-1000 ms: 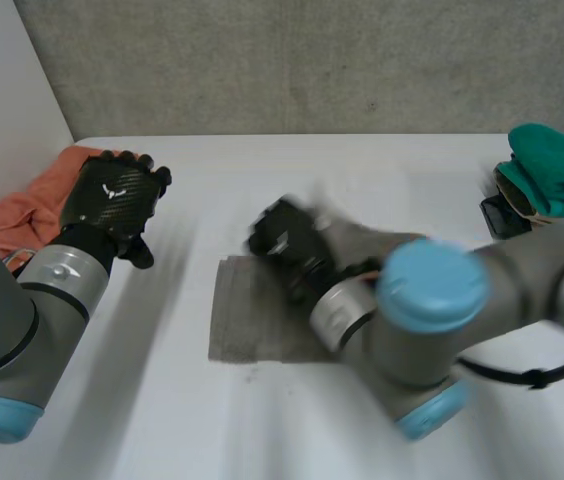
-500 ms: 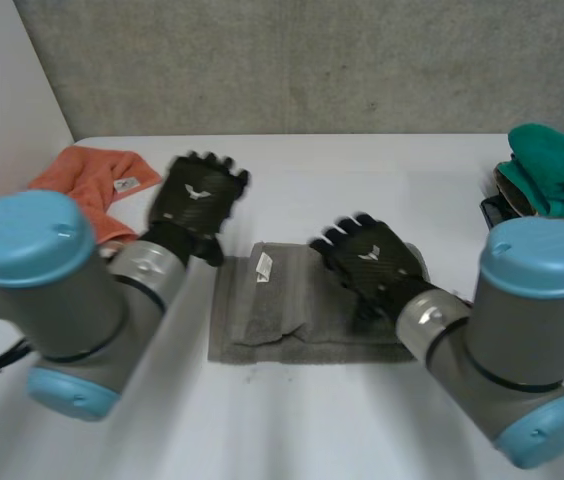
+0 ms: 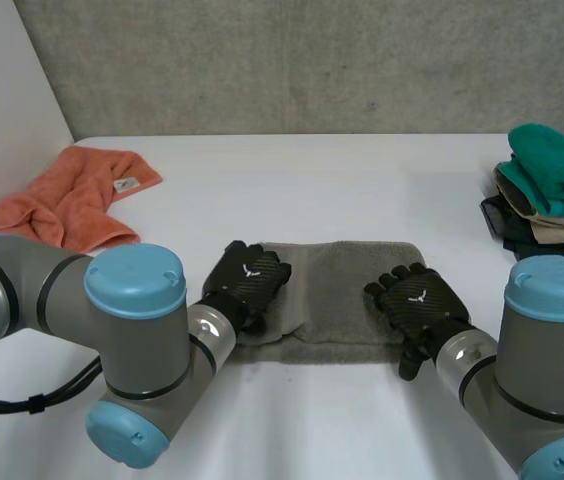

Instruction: Fold the laundry.

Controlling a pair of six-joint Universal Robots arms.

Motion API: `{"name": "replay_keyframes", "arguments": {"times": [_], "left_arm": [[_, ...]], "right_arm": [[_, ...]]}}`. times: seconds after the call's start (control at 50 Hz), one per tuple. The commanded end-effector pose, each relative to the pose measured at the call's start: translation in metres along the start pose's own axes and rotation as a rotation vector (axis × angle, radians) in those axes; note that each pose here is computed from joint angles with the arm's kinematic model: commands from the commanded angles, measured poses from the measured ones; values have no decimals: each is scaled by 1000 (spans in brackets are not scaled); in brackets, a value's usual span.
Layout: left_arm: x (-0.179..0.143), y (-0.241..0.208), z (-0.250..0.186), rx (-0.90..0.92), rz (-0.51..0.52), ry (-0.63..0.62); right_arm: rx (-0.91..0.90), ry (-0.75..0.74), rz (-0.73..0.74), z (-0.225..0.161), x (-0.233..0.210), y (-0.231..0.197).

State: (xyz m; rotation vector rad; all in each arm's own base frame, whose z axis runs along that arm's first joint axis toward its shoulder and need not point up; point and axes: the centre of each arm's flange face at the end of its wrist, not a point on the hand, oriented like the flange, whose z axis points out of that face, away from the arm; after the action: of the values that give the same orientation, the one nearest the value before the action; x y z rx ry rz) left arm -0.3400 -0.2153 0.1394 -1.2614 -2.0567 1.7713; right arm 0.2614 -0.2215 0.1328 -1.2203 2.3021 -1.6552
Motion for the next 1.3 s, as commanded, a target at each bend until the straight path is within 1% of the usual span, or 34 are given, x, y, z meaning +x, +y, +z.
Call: {"name": "replay_keyframes", "arguments": {"times": [0.02, 0.1, 0.16, 0.24, 0.3, 0.32, 0.38, 0.4, 0.46, 0.48, 0.54, 0.56, 0.58, 0.62, 0.64, 0.68, 0.7, 0.76, 0.78, 0.84, 0.92, 0.94, 1.0, 1.02, 1.08, 1.1, 1.16, 1.18, 1.26, 1.3], "left_arm": [[-5, 14, 4, -70, 63, -71], [-7, 20, 0, -108, 116, -106], [-7, 22, -4, -124, 124, -112], [-13, 9, -16, -94, 121, -127], [-18, -4, -27, -59, 114, -141], [-19, -7, -30, -50, 112, -146], [-26, -23, -42, -5, 107, -169], [-28, -27, -45, 5, 106, -174], [-36, -40, -56, 44, 100, -201], [-41, -45, -60, 59, 96, -219], [-51, -51, -65, 75, 90, -253], [-57, -52, -67, 79, 84, -273], [-61, -52, -67, 76, 82, -284], [-67, -50, -68, 71, 73, -301], [-73, -47, -67, 62, 62, -317], [-77, -45, -66, 56, 50, -327], [-79, -44, -66, 52, 43, -329], [-82, -42, -64, 49, 15, -337], [-83, -40, -63, 46, 7, -334], [-88, -38, -61, 43, -20, -345], [-94, -34, -54, 43, -42, -360], [-94, -33, -52, 40, -45, -358], [-92, -35, -42, 63, -55, -334], [-89, -38, -38, 82, -68, -314], [-83, -41, -30, 114, -95, -276], [-75, -45, -25, 142, -124, -241], [-60, -54, -19, 185, -181, -176], [-51, -58, -15, 205, -220, -136], [-33, -61, 0, 232, -305, -49], [-27, -59, 8, 230, -319, -21]], "right_arm": [[10, 28, 1, 2, 4, 1], [16, 30, -3, 4, 4, 1], [20, 33, -5, 6, 4, 2], [23, 75, -23, 9, 8, 2], [2, 135, -105, 9, 14, 2], [-6, 163, -162, 9, 17, 1], [-11, 194, -266, 9, 20, -3], [-1, 211, -349, 11, 22, -8], [48, 245, -468, 16, 25, -22], [104, 259, -539, 18, 22, -35], [245, 225, -642, 16, -4, -59], [368, 180, -715, 13, -29, -77], [427, 156, -745, 11, -40, -84], [522, 87, -792, 11, -65, -89], [587, 10, -842, 12, -87, -85], [622, -51, -874, 14, -103, -79], [645, -105, -886, 15, -117, -74], [651, -159, -879, 17, -126, -66], [661, -176, -869, 16, -129, -65], [646, -153, -830, 17, -127, -68], [557, -91, -642, 22, -105, -71], [539, -61, -503, 20, -86, -80], [541, -53, -238, 8, -57, -93], [551, -62, -51, 0, -39, -101], [537, -87, 139, -5, -23, -104], [482, -102, 233, -6, -14, -100], [381, -94, 332, -4, 5, -90], [314, -73, 389, -2, 20, -84], [199, -33, 461, 1, 44, -72], [170, -21, 474, 2, 48, -69]]}}
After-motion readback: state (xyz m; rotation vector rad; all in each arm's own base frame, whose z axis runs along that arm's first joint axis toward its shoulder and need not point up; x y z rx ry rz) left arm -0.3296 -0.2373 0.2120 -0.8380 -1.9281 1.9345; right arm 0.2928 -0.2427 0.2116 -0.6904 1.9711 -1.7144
